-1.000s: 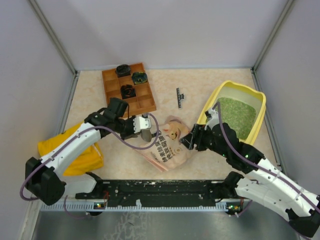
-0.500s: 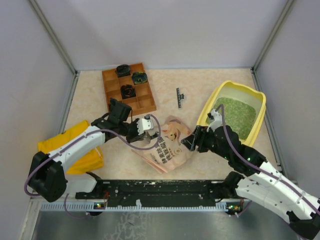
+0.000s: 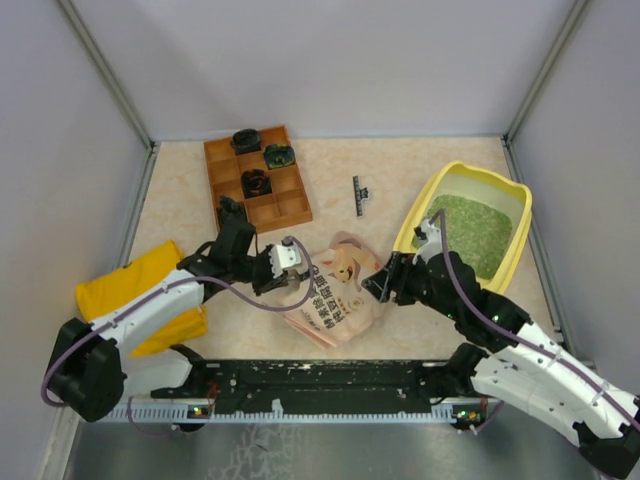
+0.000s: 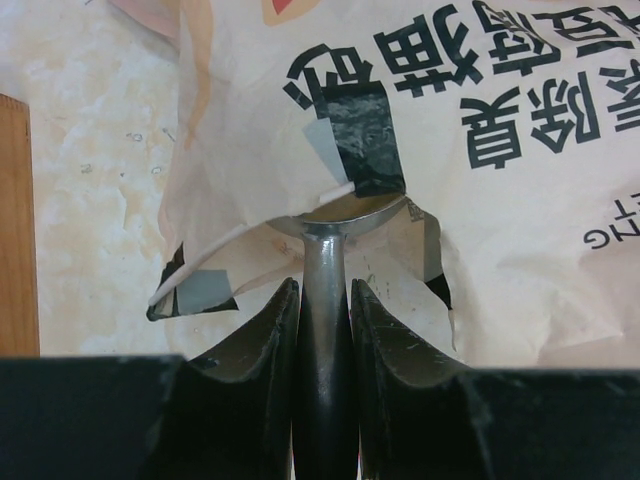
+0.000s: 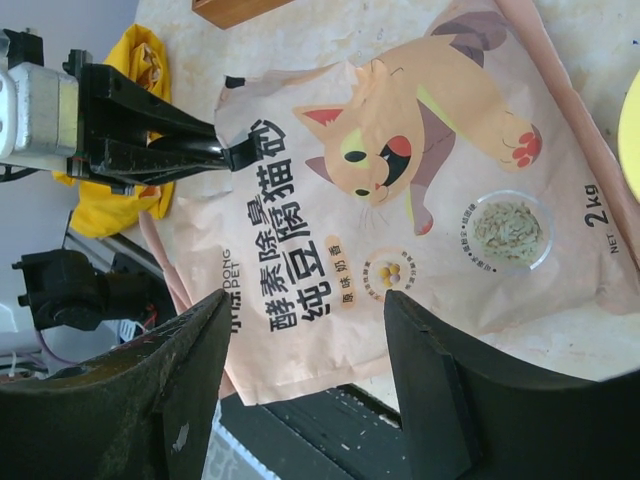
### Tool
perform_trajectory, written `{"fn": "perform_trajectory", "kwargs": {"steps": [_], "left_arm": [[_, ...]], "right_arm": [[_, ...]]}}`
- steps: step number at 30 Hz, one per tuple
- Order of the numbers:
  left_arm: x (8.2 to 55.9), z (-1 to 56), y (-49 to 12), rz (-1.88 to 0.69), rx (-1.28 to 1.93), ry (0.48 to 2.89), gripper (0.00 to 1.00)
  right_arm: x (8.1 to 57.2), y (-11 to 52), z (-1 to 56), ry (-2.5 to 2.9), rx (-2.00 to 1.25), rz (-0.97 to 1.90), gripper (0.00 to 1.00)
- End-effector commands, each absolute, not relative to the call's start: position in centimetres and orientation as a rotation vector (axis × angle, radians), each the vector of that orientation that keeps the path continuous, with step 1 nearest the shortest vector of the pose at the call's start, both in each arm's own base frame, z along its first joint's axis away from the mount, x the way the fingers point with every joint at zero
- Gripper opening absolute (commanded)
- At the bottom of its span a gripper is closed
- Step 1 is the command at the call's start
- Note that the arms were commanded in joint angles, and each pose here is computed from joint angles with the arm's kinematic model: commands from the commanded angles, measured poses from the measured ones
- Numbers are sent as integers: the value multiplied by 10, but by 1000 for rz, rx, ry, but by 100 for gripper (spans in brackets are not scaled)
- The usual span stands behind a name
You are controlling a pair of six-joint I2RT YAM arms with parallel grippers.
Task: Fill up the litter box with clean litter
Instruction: 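Scoop the cat litter from the cat litter bag.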
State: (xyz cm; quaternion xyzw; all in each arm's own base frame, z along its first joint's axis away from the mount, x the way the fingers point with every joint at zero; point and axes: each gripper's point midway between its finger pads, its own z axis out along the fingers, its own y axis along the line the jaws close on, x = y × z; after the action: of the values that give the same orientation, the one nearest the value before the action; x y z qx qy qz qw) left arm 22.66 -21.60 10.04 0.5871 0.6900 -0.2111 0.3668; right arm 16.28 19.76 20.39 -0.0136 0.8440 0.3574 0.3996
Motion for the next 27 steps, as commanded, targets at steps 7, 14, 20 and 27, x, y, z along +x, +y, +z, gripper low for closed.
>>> {"fn": "perform_trajectory", "kwargs": {"steps": [7, 14, 20, 27], "left_arm": [[212, 118, -211, -560, 1437, 1748, 0], [205, 122, -205, -566, 1364, 1763, 0], [197, 125, -196, -553, 1335, 1817, 0], [193, 148, -182, -490, 1286, 1818, 0]], "right_arm": [[177, 188, 217, 2065, -69, 806, 64], [184, 190, 224, 2063, -106, 764, 65], [187, 192, 231, 2047, -140, 747, 65], [194, 190, 240, 2024, -158, 703, 65]]}}
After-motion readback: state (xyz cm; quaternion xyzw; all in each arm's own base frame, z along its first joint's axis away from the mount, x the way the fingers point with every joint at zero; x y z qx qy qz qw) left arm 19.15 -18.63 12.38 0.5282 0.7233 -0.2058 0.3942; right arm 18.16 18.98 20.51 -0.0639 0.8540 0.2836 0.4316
